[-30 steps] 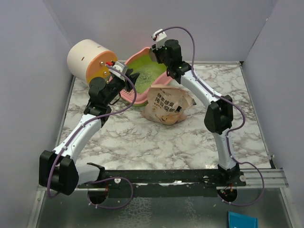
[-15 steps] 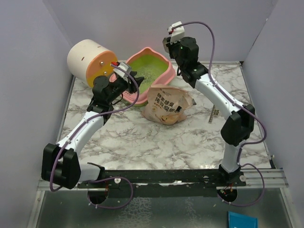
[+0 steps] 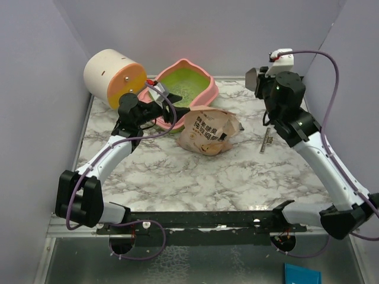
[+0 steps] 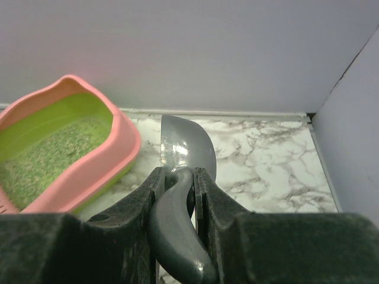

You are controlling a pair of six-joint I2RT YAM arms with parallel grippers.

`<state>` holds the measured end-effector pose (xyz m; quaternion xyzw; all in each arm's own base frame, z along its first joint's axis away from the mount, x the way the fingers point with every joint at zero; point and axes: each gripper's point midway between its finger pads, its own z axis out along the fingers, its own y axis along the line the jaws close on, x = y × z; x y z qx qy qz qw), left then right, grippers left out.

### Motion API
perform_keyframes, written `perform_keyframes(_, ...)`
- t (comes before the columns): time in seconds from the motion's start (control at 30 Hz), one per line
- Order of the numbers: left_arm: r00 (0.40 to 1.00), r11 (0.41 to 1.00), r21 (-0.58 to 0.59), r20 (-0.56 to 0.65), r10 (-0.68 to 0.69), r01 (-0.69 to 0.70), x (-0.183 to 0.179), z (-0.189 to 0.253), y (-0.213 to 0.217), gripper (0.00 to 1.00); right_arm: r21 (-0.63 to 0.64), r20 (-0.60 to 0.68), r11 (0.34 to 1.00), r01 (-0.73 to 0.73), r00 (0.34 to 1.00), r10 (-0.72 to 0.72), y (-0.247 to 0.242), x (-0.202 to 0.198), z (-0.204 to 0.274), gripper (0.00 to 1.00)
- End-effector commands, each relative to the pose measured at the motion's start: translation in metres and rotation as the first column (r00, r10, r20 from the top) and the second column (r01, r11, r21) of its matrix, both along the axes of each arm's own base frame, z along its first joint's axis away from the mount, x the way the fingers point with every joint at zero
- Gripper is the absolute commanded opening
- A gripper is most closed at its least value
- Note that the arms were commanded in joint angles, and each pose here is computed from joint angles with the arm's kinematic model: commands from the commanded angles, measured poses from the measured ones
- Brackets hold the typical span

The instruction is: Fill the litter box with clean litter

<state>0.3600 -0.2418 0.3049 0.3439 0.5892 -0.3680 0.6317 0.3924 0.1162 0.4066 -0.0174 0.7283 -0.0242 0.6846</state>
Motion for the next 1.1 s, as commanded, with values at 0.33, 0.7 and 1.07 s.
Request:
perform_keyframes(0.33,0.967,0.968,-0.005,-0.047,-0.251,0.251,0.000,-0.021,-0.026,0.61,0.163,-0.215,0.967,-0.195,0.950,0.227,0.012,-0.082,-0.047,0.01)
perform_keyframes(0.7,0.927,0.913,-0.186,-0.029,-0.375,0.363,-0.009,-0.007,-0.038,0.42,0.178,-0.304,0.951,-0.252,0.905,0.297,0.033,-0.076,-0.086,0.01)
perform_keyframes(1.07,0.865,0.830,-0.301,-0.027,-0.501,0.471,-0.025,-0.002,-0.039,0.00,0.202,-0.360,0.934,-0.295,0.864,0.351,0.051,-0.069,-0.113,0.01)
